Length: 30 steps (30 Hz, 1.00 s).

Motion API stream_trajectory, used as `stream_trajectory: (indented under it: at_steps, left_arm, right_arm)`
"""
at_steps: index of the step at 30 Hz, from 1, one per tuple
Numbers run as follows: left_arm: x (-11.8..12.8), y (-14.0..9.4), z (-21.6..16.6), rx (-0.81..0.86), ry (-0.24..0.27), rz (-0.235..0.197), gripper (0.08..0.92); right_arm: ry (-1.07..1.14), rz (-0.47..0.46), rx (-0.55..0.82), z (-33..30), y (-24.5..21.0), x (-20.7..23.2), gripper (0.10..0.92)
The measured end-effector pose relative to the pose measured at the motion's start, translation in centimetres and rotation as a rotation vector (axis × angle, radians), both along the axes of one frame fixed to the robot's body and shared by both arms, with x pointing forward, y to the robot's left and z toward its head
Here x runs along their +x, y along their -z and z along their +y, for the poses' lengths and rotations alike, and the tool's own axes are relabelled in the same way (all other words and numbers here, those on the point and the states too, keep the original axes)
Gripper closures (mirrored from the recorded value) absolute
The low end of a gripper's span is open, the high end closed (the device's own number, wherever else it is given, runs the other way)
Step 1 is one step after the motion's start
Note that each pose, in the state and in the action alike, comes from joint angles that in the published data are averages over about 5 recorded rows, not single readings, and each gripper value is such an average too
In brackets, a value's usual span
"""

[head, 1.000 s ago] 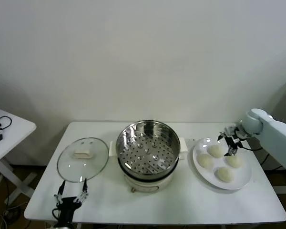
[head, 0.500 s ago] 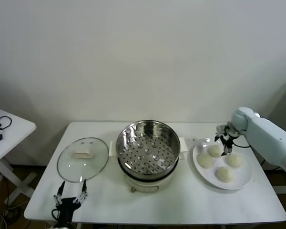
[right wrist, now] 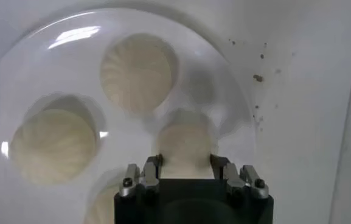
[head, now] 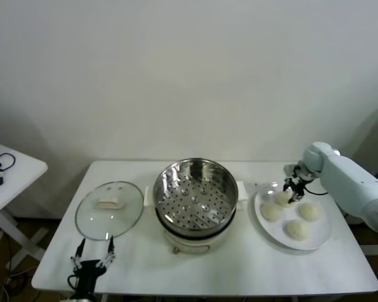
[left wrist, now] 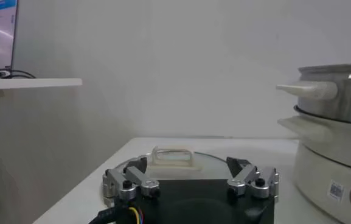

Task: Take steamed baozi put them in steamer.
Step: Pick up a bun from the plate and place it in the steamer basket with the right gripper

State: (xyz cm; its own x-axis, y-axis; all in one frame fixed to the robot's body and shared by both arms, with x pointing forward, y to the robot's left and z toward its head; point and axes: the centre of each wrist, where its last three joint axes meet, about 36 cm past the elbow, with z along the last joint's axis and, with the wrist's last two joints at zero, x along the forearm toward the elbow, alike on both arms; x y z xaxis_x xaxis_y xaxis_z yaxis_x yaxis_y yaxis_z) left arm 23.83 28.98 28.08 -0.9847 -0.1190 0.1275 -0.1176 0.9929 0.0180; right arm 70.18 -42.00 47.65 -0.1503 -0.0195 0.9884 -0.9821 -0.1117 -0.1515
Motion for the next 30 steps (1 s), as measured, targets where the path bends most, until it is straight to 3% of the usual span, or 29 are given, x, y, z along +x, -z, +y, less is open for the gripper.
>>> stream_trajectory:
  at_steps: [4, 10, 20, 24, 30]
  left_arm:
    - [-0.2, -0.1, 0.3, 0.006, -0.004, -0.001, 0.177]
    - [-0.3, -0.2, 0.4, 0.011, -0.009, -0.004, 0.177]
    - [-0.2, -0.5, 0.0, 0.011, -0.01, -0.012, 0.177]
    - [-0.1, -0.4, -0.3, 0.005, -0.011, -0.013, 0.177]
    - [0.0, -0.2, -0.5, -0.002, -0.015, -0.014, 0.177]
  right_arm:
    - [-0.049, -0.02, 0.003, 0.4, -3.3, 0.5, 0.462]
    - [-0.189, -0.081, 0.021, 3.5, -12.5, 1.6, 0.455]
    - [-0.575, -0.208, 0.066, 15.8, -29.3, -0.1, 0.45]
    - [-0.781, -0.221, 0.036, 22.2, -31.7, -2.1, 0.446]
    - [-1.044, -0.199, -0.038, 30.2, -30.6, -4.5, 0.453]
